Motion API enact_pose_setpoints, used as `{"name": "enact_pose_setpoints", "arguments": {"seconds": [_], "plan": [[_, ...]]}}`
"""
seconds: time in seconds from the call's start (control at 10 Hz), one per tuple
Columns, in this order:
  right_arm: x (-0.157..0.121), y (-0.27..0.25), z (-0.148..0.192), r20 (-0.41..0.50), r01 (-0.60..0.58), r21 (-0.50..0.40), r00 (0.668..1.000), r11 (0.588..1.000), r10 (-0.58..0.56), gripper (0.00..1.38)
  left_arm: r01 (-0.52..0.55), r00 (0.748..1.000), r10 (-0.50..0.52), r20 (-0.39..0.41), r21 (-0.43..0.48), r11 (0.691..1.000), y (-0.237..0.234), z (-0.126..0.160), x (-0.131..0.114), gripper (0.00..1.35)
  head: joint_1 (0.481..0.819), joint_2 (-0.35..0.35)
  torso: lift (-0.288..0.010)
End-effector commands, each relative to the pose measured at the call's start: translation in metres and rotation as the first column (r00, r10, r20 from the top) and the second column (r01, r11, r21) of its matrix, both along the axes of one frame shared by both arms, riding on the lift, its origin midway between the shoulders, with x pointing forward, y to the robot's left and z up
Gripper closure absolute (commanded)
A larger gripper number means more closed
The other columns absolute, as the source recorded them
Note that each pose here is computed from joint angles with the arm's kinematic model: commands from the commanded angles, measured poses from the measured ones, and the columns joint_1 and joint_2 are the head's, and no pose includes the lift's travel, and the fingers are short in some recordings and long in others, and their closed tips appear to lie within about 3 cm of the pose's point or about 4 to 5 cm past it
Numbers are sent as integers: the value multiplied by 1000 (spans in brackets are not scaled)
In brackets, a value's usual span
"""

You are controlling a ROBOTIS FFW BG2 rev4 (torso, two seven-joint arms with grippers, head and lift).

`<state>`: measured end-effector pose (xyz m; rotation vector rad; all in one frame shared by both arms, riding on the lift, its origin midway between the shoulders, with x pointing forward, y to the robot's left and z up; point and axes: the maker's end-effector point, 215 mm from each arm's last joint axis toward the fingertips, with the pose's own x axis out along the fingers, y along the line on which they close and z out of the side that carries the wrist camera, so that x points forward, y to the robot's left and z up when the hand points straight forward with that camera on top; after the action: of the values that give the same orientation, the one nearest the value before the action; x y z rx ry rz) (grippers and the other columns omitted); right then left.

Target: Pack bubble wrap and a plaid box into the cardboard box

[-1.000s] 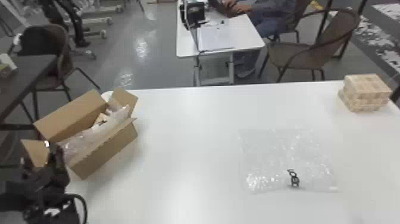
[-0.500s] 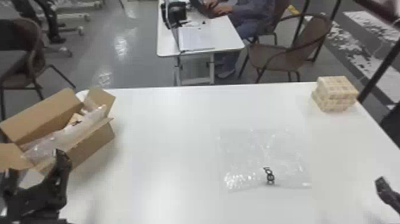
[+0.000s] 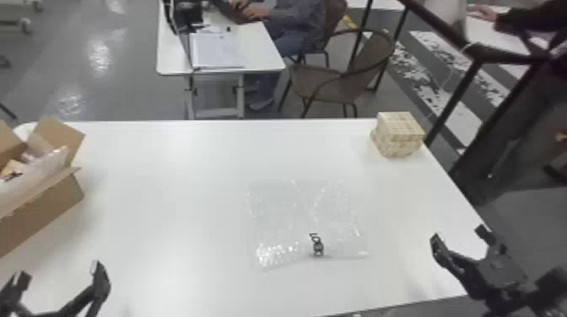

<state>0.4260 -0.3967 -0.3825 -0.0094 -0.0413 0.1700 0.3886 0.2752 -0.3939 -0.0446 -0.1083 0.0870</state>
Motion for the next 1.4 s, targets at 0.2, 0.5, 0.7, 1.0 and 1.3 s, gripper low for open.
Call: {"name": "enact_pose_setpoints", "arguments": {"seconds": [0.2,0.5,0.7,1.0,1.3], "plan": [[-18,16,-6,-27,-13,-72,1000,997,11,145,-6,998,7,-62,12,1000,7,-25,-14,208,695,-161,-110],[-18,17,-14,-46,-16,-83,999,996,12,145,44,996,-40,-79,55,997,10,-27,-7,208,695,-143,-110],[-18,16,-17,-51,-13,-72,999,997,9,145,42,996,-38,-75,62,997,12,-25,-3,213,695,-135,-110],[-16,16,-21,-59,-11,-55,998,998,7,145,46,997,-41,-67,61,997,12,-22,0,214,695,-136,-110],[-12,21,-22,-58,-19,-47,998,999,16,145,45,997,-42,-60,56,997,11,-20,1,214,695,-129,-110]]}}
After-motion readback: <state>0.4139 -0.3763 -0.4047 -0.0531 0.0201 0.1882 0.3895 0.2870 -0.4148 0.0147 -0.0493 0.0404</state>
